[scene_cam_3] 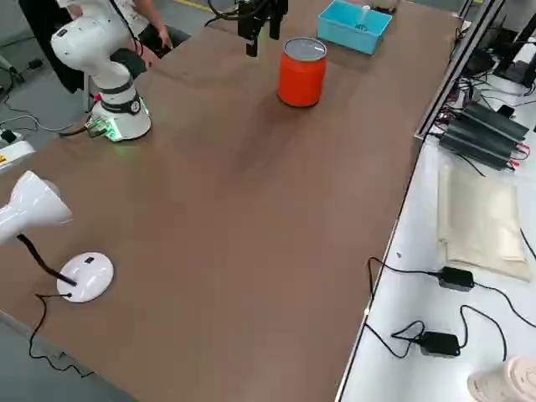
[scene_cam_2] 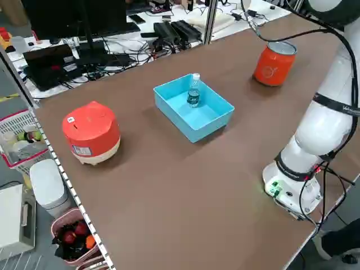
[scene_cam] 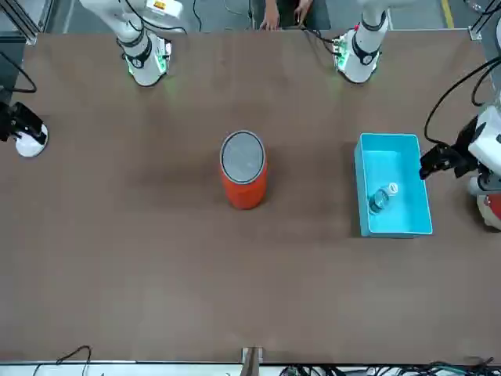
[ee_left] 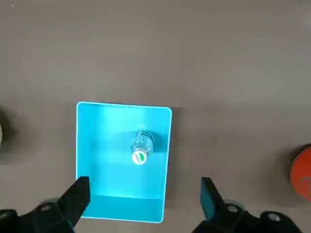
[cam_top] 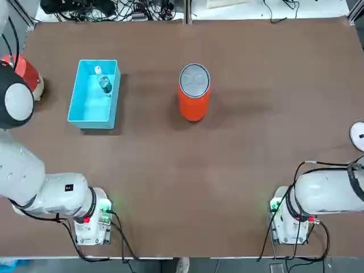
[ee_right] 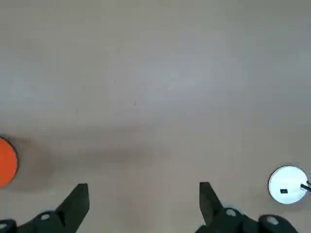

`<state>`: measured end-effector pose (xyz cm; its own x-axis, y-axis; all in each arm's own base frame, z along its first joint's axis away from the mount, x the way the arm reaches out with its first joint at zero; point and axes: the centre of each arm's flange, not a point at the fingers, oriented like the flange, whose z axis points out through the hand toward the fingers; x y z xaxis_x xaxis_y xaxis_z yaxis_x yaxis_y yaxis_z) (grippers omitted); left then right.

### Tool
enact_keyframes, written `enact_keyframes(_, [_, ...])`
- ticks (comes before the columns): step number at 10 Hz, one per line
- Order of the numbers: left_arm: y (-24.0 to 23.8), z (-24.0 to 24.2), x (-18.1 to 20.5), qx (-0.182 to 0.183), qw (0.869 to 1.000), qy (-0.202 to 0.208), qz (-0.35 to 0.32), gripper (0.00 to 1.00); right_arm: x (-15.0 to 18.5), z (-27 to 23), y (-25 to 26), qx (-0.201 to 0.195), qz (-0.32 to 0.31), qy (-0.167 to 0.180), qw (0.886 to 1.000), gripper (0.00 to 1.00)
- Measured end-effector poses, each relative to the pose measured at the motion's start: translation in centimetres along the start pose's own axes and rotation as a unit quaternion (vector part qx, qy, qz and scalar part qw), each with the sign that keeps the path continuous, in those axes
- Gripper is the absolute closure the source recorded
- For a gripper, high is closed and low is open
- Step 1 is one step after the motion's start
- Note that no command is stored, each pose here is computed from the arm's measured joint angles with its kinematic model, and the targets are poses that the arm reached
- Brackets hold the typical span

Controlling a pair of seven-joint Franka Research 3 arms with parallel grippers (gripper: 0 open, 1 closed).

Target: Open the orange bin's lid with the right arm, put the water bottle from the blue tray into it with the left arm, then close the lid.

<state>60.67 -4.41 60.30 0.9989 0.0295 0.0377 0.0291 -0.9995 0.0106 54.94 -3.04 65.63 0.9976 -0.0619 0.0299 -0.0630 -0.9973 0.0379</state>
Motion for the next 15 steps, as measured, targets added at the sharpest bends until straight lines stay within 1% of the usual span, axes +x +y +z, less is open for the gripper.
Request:
enact_keyframes(3, [0.1, 0.2, 0.0, 0.000, 1.000, -0.001, 0.002, 0.00, 0.0, 0.0, 0.0, 0.000, 0.000, 0.000, 1.000, 0.01])
enact_keyframes(4, [-0.1, 0.6, 0.0, 0.000, 1.000, -0.005, 0.001, 0.00, 0.0, 0.1, -0.1, 0.001, 0.000, -0.002, 1.000, 0.05])
enact_keyframes(5, [-0.5, 1.6, 0.1, 0.001, 1.000, -0.013, -0.003, 0.00, -0.1, 0.5, -0.4, 0.004, 0.002, -0.009, 1.000, 0.15])
enact_keyframes(7, [-2.2, 5.0, 0.4, 0.002, 1.000, -0.026, -0.012, 0.00, -0.2, 1.7, -3.0, 0.018, 0.013, -0.025, 0.999, 0.49])
enact_keyframes(8, [-2.8, 7.6, 0.4, 0.002, 0.999, -0.034, -0.015, 0.00, -0.4, 1.8, -5.3, 0.020, 0.023, -0.028, 0.999, 0.63])
enact_keyframes(9, [-3.1, 10.2, 0.2, 0.002, 0.999, -0.040, -0.018, 0.00, -0.8, 1.7, -8.4, 0.020, 0.034, -0.029, 0.999, 0.74])
enact_keyframes(10, [-3.2, 12.8, -0.3, 0.003, 0.999, -0.042, -0.018, 0.00, -1.5, 1.6, -11.9, 0.020, 0.046, -0.030, 0.998, 0.78])
enact_keyframes(11, [-3.0, 15.2, -1.3, 0.003, 0.999, -0.038, -0.016, 0.00, -2.4, 1.6, -15.5, 0.020, 0.061, -0.029, 0.998, 0.85])
enact_keyframes(13, [-2.9, 19.2, -3.9, 0.006, 1.000, -0.024, -0.014, 0.00, -4.1, 1.9, -21.7, 0.027, 0.079, -0.027, 0.996, 0.91])
enact_keyframes(15, [-2.9, 23.0, -5.7, 0.005, 1.000, -0.011, -0.012, 0.04, -5.5, 3.4, -27.2, 0.042, 0.097, -0.013, 0.994, 0.91])
